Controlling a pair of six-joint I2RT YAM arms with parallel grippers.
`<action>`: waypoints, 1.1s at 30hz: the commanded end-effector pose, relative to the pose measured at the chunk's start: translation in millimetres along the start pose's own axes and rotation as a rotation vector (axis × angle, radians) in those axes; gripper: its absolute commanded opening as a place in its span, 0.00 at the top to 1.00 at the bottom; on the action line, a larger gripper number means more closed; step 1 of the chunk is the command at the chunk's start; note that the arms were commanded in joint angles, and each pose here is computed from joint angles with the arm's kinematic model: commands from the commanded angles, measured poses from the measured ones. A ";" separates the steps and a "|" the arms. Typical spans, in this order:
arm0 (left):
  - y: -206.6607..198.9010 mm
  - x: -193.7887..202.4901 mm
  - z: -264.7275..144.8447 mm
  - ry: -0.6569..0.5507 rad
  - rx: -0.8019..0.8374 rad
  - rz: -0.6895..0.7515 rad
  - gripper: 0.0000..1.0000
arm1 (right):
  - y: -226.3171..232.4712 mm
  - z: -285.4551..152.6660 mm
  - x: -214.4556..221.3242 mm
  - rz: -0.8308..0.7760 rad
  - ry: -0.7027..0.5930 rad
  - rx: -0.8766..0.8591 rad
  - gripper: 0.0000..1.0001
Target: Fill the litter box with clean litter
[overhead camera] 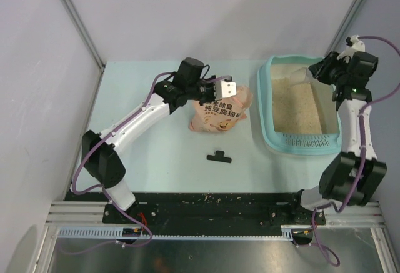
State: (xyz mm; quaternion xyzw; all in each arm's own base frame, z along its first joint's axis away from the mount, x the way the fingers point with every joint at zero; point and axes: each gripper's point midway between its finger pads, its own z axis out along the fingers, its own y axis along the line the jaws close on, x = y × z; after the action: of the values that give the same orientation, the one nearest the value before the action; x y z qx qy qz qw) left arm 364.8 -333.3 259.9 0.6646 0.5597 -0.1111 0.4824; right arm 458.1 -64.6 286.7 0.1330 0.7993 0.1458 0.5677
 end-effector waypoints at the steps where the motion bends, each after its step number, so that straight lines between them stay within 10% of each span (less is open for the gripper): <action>1: 11.4 -21.5 -14.6 -0.061 -0.054 0.041 1.00 | 86.1 -62.5 -44.8 -0.221 -0.076 -0.398 1.00; 15: 10.8 -13.4 -12.2 -0.030 -0.068 -0.030 1.00 | 195.8 -75.2 40.1 -0.268 0.232 -0.776 1.00; 25: 11.2 -17.6 -18.0 -0.040 -0.080 -0.060 1.00 | 210.9 -21.3 96.8 -0.460 0.315 -0.556 1.00; 33: 15.8 -18.4 -20.2 -0.026 -0.127 -0.241 1.00 | 203.7 4.1 103.7 -0.209 0.310 -0.199 1.00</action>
State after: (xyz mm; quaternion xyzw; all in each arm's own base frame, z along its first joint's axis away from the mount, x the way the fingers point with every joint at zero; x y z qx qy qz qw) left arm 368.3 -329.7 258.5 0.6117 0.6133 -0.1220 0.4845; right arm 412.5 184.6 251.4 -0.1610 0.8628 0.2254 0.4230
